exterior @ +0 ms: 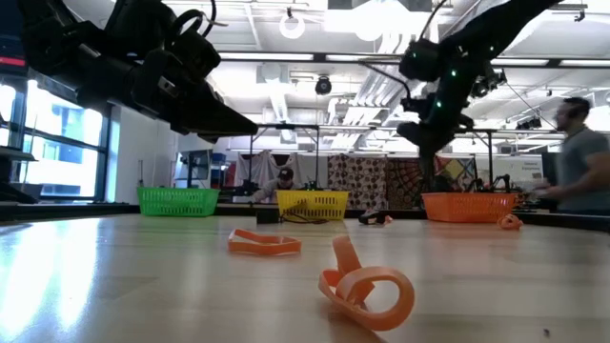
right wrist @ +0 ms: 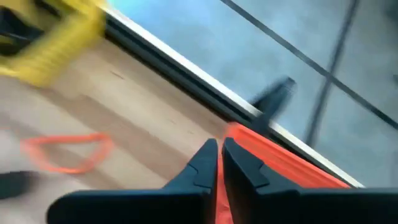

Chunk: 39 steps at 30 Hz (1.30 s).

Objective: Sort rubber bands into baskets
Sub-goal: Put the purple rubber band into the green bin

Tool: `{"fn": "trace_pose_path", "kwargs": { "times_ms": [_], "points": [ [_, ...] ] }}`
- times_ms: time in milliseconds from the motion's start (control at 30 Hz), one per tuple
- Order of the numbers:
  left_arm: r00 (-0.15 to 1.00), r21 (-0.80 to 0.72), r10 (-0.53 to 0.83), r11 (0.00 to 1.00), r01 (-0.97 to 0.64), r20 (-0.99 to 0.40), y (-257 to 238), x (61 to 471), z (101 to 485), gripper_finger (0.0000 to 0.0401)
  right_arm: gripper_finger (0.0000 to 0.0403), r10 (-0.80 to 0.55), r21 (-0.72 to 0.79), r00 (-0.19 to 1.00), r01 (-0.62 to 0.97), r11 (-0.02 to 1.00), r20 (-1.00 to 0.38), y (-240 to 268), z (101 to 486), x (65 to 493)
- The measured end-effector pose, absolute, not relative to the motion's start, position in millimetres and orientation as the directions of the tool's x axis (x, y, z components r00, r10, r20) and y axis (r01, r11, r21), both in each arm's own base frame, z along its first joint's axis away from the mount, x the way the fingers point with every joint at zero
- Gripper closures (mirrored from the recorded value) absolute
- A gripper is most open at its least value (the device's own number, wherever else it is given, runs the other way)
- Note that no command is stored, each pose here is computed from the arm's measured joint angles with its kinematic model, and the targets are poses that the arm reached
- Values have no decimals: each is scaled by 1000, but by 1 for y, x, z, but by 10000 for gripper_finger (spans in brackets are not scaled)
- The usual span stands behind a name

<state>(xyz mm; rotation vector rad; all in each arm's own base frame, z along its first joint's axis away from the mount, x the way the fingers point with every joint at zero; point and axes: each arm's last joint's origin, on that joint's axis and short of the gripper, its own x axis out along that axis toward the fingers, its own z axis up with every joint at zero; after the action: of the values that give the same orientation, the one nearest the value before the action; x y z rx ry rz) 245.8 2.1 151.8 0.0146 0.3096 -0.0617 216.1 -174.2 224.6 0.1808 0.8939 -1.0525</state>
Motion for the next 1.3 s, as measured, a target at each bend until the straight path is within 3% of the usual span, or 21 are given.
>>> {"fn": "trace_pose_path", "kwargs": {
  "times_ms": [133, 367, 533, 967, 1300],
  "points": [
    [949, 5, -58, 998, 63, -311, 2, 246, 151, 401, 396, -665, -225, 308, 776, 590, -681, -158, 223, 232],
    [946, 5, -58, 998, 63, -317, 2, 245, 151, 401, 402, -583, -80, 540, 688, 721, -607, -120, 185, 244],
    [947, 5, -58, 998, 63, -317, 2, 245, 151, 401, 402, -516, -14, 640, 620, 784, -569, -85, 169, 249],
    [947, 4, -58, 998, 63, -316, 2, 246, 151, 401, 403, -260, 59, 769, 360, 931, -584, 13, 163, 258],
    [947, 4, -58, 998, 63, -316, 2, 246, 151, 401, 403, -100, 150, 735, 267, 952, -671, 69, 154, 241]
  ]
}}
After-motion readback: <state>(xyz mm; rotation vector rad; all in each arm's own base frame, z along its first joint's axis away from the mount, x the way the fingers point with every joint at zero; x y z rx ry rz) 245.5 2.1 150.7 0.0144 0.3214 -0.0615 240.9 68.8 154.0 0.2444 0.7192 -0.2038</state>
